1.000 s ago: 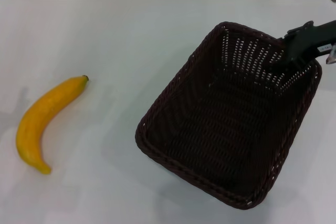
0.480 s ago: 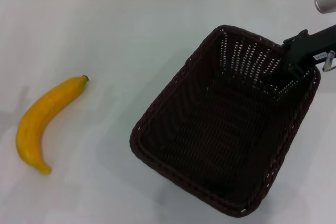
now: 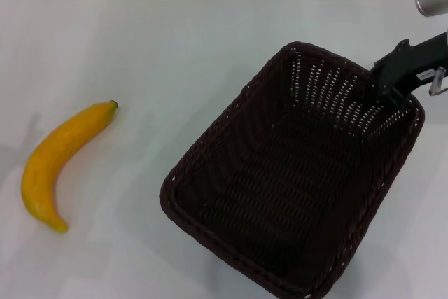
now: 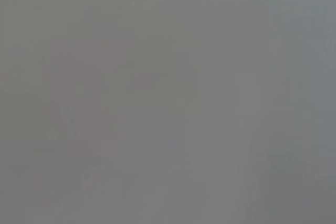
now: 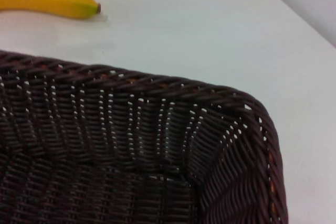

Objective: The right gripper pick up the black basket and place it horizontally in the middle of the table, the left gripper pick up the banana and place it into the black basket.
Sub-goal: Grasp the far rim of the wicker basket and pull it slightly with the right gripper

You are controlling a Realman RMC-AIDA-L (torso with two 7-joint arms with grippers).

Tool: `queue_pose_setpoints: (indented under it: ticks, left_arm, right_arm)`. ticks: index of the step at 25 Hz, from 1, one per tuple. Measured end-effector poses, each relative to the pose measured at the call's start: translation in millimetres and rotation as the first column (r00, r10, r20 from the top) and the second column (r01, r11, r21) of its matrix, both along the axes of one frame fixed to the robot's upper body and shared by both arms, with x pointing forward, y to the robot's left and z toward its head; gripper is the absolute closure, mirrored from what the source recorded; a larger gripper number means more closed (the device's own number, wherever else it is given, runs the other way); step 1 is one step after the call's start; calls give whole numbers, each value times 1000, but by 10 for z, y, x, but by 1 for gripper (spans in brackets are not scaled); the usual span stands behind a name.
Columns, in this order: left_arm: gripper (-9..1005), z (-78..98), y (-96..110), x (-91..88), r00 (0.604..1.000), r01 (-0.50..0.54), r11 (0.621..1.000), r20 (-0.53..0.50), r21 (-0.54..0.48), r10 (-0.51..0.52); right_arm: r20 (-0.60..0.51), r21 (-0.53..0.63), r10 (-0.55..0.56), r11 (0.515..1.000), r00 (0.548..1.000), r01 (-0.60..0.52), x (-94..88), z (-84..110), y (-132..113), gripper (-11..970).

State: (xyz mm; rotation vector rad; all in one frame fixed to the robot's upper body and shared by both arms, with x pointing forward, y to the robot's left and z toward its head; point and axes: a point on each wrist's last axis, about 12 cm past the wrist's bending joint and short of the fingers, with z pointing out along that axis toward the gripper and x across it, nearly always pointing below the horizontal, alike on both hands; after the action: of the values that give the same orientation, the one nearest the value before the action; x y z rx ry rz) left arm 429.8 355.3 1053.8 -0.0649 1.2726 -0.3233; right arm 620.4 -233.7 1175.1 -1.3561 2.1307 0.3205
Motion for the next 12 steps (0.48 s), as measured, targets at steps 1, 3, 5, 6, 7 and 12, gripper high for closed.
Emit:
queue_pose_setpoints:
  ticks: [1,3,5,6,7,12]
  left_arm:
    - [135,1,0,2,1000,0,1000,0,0,0]
    - [135,1,-1,6,1000,1,1000,0,0,-1]
    - [135,0,1,7,1000,0,1000,-1,1,0]
    - [135,0,1,7,1000,0,1000,-2,1,0]
    - [135,-1,2,7,1000,0,1000,-2,1,0]
    - [135,0,5,7,1000,-2,1000,-2,1,2]
  right_arm:
    - [-2,-5,-1,1000,1000,1,1,0,7,491]
    - [-6,-20,-6,1000,1000,6,7,0,11,570]
    - [-10,-26,-12,1000,1000,11,9,1,12,625]
    - [-13,-28,-15,1000,1000,15,8,3,12,653]
    - [-17,-29,-17,999,1000,16,5,6,15,680]
    - [-28,-52,-6,999,1000,4,-3,38,40,737]
